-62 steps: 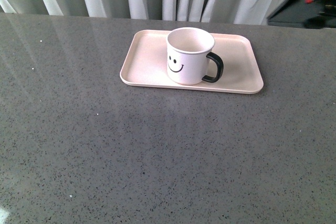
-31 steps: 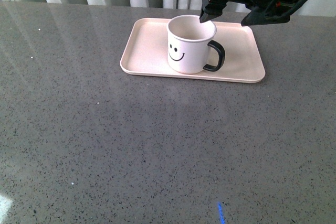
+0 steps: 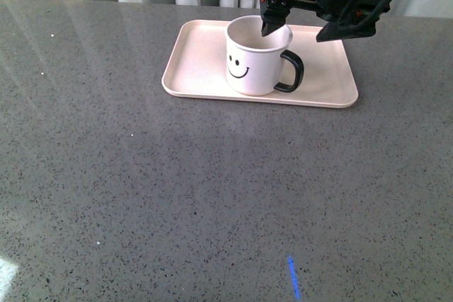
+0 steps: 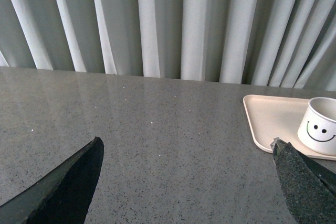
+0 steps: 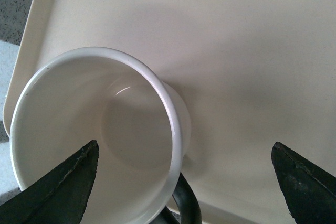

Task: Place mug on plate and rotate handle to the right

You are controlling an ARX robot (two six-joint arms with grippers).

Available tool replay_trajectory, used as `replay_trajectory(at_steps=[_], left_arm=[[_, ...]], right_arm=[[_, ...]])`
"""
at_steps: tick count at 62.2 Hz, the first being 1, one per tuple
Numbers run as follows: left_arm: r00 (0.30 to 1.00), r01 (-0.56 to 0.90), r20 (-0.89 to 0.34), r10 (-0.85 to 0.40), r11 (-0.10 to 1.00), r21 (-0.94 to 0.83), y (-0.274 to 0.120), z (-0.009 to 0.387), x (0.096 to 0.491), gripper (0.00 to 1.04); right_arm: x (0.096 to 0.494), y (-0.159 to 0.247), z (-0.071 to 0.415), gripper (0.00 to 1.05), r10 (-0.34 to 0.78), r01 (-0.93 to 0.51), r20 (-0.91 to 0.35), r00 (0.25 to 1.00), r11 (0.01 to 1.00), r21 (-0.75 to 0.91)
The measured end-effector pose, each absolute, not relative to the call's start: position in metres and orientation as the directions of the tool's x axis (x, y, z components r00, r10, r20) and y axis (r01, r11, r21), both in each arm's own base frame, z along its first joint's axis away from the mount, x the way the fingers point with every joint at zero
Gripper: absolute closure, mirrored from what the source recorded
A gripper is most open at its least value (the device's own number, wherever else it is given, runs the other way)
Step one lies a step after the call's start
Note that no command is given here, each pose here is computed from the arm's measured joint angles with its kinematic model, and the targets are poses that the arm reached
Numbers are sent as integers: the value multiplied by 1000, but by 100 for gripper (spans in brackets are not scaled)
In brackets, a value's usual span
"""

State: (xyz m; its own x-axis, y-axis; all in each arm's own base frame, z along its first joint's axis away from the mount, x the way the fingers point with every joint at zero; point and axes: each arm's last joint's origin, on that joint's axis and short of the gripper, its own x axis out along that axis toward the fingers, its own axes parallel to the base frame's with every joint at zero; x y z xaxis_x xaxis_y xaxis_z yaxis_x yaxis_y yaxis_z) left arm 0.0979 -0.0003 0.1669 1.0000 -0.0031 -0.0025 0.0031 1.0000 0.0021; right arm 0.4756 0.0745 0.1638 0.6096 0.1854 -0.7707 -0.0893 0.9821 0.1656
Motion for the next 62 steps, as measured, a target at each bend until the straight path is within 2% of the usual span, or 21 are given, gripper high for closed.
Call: replay_trajectory(at_steps=[5, 29, 33, 38, 46, 62], left_arm=[[1000, 3, -2, -3, 1000, 2, 0, 167, 98, 9], [1000, 3, -2, -3, 1000, 2, 0, 167, 98, 9], [1000, 3, -2, -3, 1000, 2, 0, 167, 98, 9], [1000, 3, -2, -3, 1000, 2, 0, 167, 98, 9], [1000, 3, -2, -3, 1000, 2, 0, 167, 98, 9], [1000, 3, -2, -3, 1000, 2, 0, 167, 98, 9]], right_arm=[[478, 77, 162, 24, 186, -81, -774, 605, 982, 173], [487, 82, 154, 78, 176, -57, -796, 579, 983, 176], [490, 82, 155, 92, 176, -54, -800, 574, 983, 178], [491, 83, 159, 104, 182, -58, -799, 573, 982, 182], [496, 79, 176, 103, 207, -109, -790, 577, 978, 176], [500, 62, 196, 103, 222, -289, -795, 564, 955, 61]])
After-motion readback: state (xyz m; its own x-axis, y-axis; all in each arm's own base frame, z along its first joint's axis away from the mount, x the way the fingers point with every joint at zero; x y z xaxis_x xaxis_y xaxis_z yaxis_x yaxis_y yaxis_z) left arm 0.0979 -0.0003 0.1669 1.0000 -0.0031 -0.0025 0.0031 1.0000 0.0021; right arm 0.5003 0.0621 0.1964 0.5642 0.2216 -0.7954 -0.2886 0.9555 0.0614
